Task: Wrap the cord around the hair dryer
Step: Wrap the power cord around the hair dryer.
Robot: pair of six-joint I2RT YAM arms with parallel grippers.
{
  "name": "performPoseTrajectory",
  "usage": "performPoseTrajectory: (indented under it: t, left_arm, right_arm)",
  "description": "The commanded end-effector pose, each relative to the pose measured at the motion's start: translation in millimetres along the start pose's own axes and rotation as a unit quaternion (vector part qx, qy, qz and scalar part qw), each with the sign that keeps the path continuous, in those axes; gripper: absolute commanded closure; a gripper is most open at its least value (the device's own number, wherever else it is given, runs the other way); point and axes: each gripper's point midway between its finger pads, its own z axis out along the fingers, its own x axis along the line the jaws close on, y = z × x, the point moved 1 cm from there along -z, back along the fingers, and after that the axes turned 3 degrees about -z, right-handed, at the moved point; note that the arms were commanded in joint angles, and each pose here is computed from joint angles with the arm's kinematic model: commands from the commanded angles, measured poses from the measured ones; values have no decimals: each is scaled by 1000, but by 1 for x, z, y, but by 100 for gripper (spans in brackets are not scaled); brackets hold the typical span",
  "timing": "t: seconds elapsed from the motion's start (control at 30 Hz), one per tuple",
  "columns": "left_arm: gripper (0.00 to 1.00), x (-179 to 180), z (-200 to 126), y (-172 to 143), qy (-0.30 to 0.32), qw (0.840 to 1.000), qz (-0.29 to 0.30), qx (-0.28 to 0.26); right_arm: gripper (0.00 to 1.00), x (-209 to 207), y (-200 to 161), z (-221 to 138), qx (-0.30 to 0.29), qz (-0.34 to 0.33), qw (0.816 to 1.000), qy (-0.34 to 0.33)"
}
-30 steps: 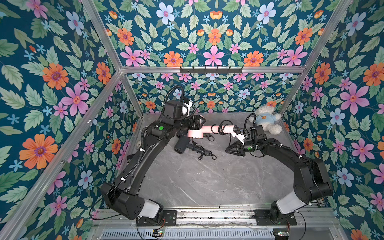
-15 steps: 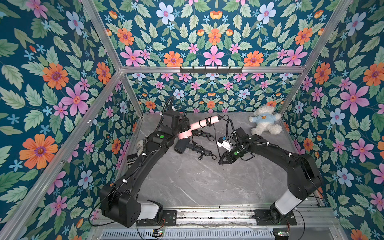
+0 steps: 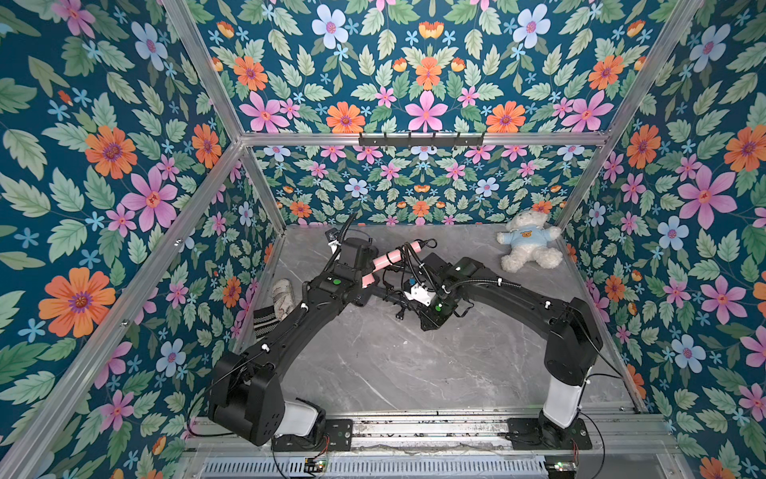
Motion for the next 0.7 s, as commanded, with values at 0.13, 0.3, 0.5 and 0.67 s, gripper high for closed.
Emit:
performPoseTrajectory:
  t: [0.13,0.3,0.5,0.67]
  left_arm:
    - [100,23,8,13,92,992,24,-80]
    - [100,22,13,0,81,994,47,-54]
    - [100,9,23,-17,52,996,78,-7]
    - [100,-16,37,-40,2,991,118,60]
  right_arm:
    - [100,-12,2,-49,29,-62,995,-77]
    - [100,-28,21,-73,27,-83,987,-137]
    - [100,-18,55,-104,-47,-81,987,-131]
    - [100,-15,75,-126,-96,-59,986,-126]
